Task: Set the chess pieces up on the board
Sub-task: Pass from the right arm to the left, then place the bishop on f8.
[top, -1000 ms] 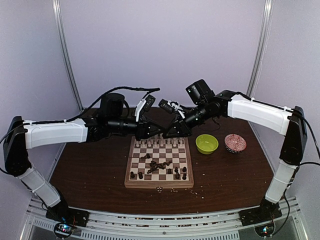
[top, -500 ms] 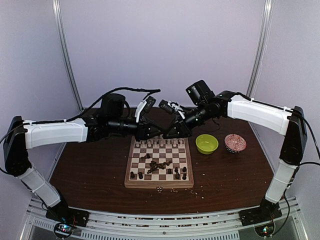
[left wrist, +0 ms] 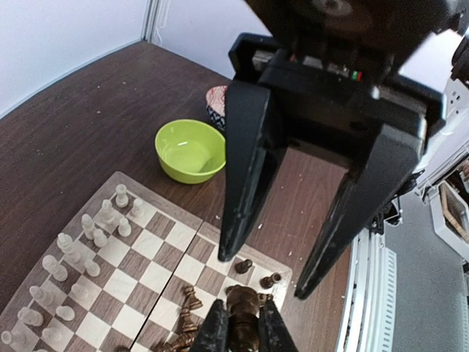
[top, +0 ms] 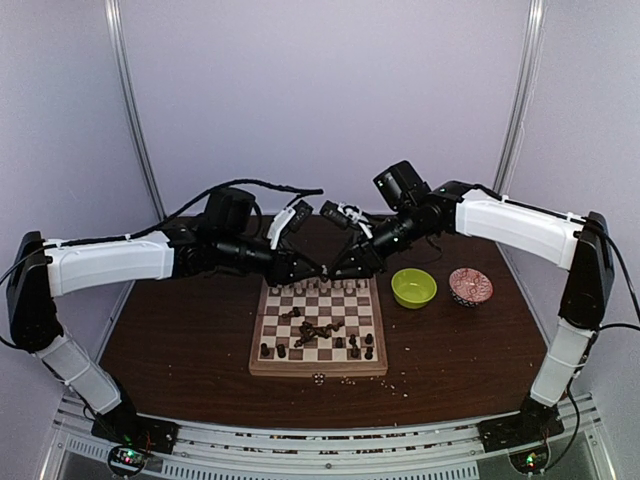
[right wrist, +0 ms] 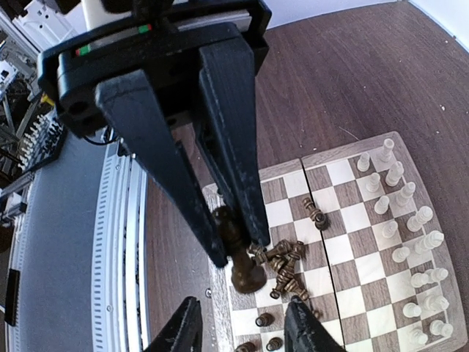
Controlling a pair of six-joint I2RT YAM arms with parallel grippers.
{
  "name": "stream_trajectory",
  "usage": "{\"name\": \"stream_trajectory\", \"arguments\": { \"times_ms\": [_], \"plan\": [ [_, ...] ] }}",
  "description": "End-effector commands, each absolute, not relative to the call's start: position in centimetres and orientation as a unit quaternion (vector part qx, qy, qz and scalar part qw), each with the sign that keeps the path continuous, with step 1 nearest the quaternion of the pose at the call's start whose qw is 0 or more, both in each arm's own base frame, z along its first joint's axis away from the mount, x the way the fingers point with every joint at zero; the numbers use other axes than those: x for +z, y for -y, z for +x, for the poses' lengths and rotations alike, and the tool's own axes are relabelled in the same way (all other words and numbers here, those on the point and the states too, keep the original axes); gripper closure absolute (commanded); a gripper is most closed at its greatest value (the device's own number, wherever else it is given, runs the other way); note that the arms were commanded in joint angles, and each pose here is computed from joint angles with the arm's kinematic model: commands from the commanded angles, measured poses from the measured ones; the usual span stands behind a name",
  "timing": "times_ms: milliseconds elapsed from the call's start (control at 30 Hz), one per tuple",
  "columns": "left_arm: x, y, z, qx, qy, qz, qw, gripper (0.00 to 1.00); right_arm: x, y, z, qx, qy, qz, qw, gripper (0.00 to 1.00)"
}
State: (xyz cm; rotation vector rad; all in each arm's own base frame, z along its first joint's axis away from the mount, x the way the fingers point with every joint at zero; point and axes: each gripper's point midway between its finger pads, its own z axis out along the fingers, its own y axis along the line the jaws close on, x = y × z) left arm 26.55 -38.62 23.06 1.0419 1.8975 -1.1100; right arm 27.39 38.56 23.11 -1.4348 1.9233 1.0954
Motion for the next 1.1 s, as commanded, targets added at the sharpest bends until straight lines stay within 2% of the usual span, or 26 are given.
{"name": "stream_trajectory", "arguments": {
  "times_ms": [0,133,333,567,1067],
  "plan": [
    [22.7,37.0,26.8,-0.361,-0.752,0.436,0.339,0.92,23.2,-35.8,26.1,0.396,-0.701,-0.546,0.231,0.59],
    [20.8,35.7,25.4,-0.303,-0.767,0.478,0.304,0.92,22.7,-33.4,25.2,0.395,-0.707,-0.545,0.217,0.54],
    [17.5,34.6,22.2,-0.208,-0.773,0.552,0.232,0.92,21.5,-31.6,25.8,0.399,-0.723,-0.518,0.224,0.54],
    [14.2,35.2,20.3,-0.144,-0.759,0.605,0.190,0.91,21.1,-31.6,26.3,0.401,-0.727,-0.514,0.216,0.54],
    [10.0,36.2,19.7,-0.104,-0.750,0.634,0.157,0.90,20.4,-31.4,26.4,0.390,-0.731,-0.520,0.210,0.54]
  ]
}}
